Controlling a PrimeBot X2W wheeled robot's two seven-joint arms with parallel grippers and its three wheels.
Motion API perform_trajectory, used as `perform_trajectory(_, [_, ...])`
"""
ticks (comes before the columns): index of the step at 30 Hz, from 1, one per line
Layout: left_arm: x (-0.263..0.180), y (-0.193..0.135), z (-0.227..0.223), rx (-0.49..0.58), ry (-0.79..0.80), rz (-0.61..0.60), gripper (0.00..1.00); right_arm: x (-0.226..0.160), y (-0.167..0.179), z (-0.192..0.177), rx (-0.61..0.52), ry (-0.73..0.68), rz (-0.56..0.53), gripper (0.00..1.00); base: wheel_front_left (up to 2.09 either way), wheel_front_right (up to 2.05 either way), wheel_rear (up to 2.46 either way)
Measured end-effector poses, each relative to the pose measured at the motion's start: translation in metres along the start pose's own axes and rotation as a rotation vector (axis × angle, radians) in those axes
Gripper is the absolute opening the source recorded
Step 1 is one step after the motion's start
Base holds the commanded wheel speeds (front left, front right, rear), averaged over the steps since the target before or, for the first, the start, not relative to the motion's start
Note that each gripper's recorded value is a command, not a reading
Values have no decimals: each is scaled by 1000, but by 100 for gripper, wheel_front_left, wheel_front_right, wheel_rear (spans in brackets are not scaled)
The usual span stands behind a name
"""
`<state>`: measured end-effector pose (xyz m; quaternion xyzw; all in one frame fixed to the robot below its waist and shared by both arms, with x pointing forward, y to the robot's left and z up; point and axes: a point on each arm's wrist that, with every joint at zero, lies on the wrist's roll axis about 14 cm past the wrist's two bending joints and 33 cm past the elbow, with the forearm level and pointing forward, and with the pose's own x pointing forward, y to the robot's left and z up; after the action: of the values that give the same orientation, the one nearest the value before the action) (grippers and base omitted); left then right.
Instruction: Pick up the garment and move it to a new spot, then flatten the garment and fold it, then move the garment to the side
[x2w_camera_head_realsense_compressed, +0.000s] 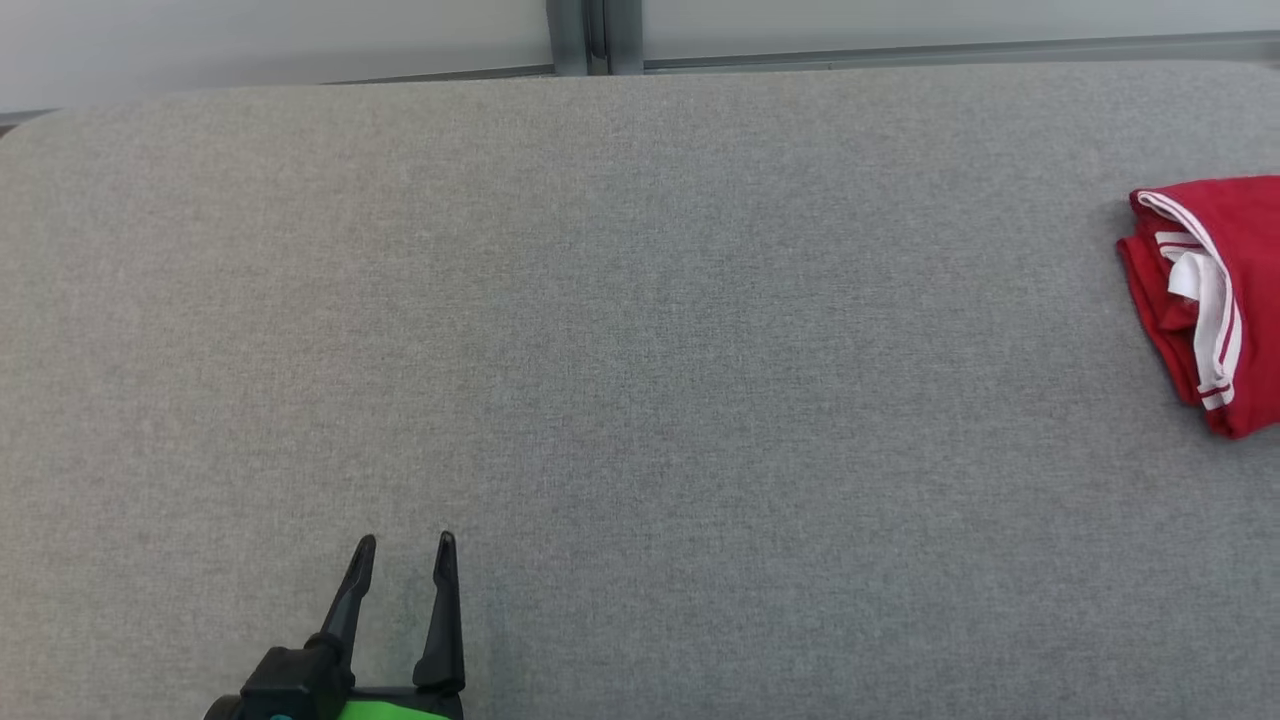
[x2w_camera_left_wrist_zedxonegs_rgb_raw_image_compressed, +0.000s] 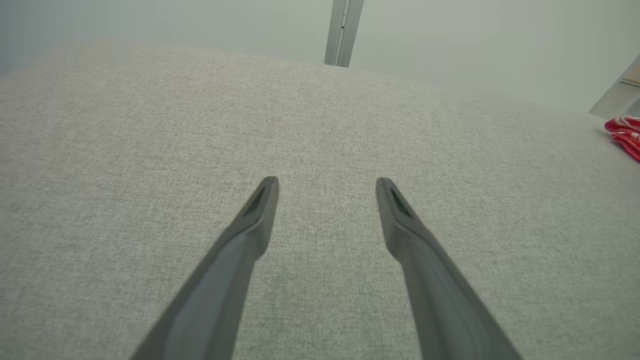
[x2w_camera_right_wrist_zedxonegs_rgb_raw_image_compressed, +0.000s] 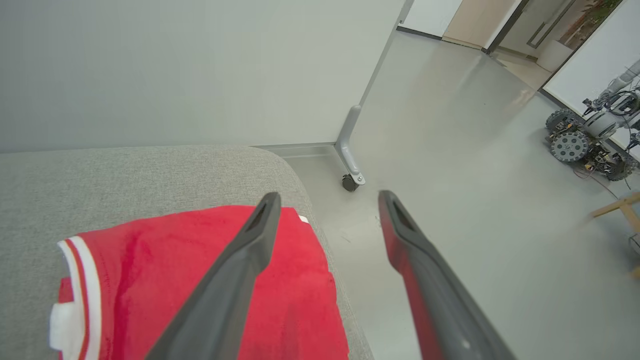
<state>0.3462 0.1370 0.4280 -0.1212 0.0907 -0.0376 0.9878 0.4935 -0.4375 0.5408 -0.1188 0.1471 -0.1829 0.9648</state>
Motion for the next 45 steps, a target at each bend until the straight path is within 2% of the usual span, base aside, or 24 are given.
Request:
perform_trajectory(5, [-8, 0, 13, 5, -43, -1, 100, -22, -2, 25, -28, -178, 3, 100, 0, 0, 0])
perform_trajectory(8, [-18, 7, 19, 11, -66, 28, 100, -43, 13, 22, -21, -264, 45, 100, 0, 0, 0])
perform_trajectory(12, [-29, 12, 33, 24, -118, 51, 100, -79, 17, 5, 6, -324, 56, 100, 0, 0, 0])
perform_trajectory(15, [-32, 17, 46, 47, -160, 66, 100, -113, 45, -8, 43, -371, 105, 100, 0, 0, 0])
perform_trajectory(22, [-34, 23, 50, 73, -175, 72, 100, -181, 113, -44, 157, -367, 213, 100, 0, 0, 0])
perform_trajectory(29, [-32, 27, 52, 84, -179, 80, 100, -214, 163, -61, 200, -327, 335, 100, 0, 0, 0])
perform_trajectory(36, [-28, 24, 54, 79, -185, 61, 100, -221, 175, -75, 196, -283, 366, 100, 0, 0, 0])
perform_trajectory(37, [-28, 24, 53, 78, -181, 61, 0, -221, 176, -77, 197, -277, 369, 0, 0, 0, 0])
perform_trajectory(43, [-34, 28, 28, 69, -100, 76, 0, -222, 183, -95, 214, -211, 376, 0, 0, 0, 0])
perform_trajectory(45, [-34, 30, 25, 33, -87, 86, 0, -222, 183, -98, 243, -187, 372, 0, 0, 0, 0])
